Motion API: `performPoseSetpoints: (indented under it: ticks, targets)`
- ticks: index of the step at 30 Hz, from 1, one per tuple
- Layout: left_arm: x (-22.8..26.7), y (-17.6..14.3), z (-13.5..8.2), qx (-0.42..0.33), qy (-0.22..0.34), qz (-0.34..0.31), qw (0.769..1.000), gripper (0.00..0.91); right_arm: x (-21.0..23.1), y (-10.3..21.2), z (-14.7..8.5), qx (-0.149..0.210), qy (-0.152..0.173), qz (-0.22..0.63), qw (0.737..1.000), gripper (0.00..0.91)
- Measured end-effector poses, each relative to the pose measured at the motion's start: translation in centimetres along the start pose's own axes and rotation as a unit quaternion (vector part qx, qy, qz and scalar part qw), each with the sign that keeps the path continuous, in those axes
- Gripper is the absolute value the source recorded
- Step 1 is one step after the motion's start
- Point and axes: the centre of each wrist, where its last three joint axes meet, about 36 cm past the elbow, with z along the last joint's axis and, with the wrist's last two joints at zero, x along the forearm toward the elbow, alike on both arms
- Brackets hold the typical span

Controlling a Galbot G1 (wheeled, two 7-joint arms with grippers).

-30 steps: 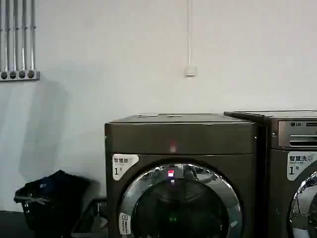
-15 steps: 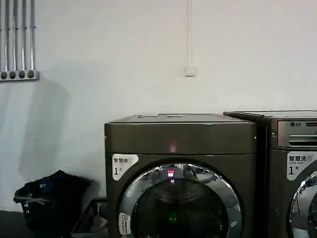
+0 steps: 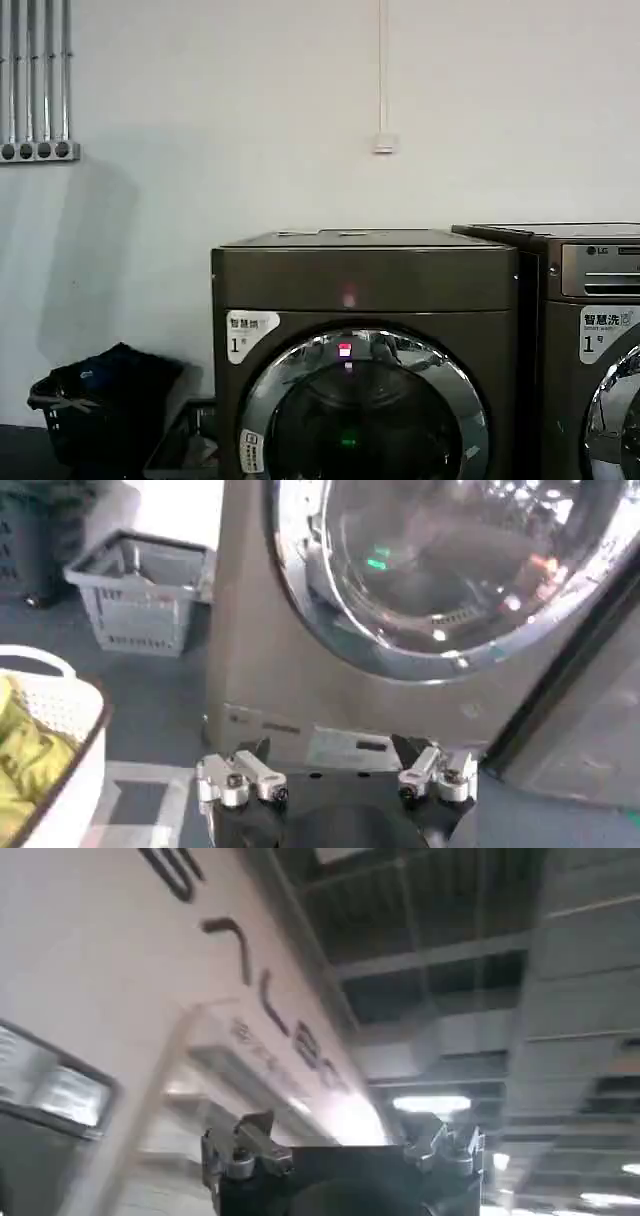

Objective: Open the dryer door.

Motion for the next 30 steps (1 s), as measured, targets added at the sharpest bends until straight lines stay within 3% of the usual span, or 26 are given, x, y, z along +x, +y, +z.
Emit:
performPoseSetpoints:
  ticks: [13, 24, 30]
  targets:
    - [1.3, 2.6, -1.6, -0.001, -0.028, -0.039, 0.999, 0.907, -1.8, 13.5, -1.0, -0.103, -0.031, -0.181, 0.978, 0.907]
    - [2.6, 4.2, -2.4, 0.011, -0.047, -0.071, 0.996, 0.907, -1.9, 23.0, -2.0, -0.191, -0.056, -0.305, 0.931, 0.907]
    - [3.4, 5.3, -2.8, 0.012, -0.057, -0.095, 0.994, 0.907, -1.2, 27.3, -2.5, -0.238, -0.057, -0.377, 0.893, 0.907]
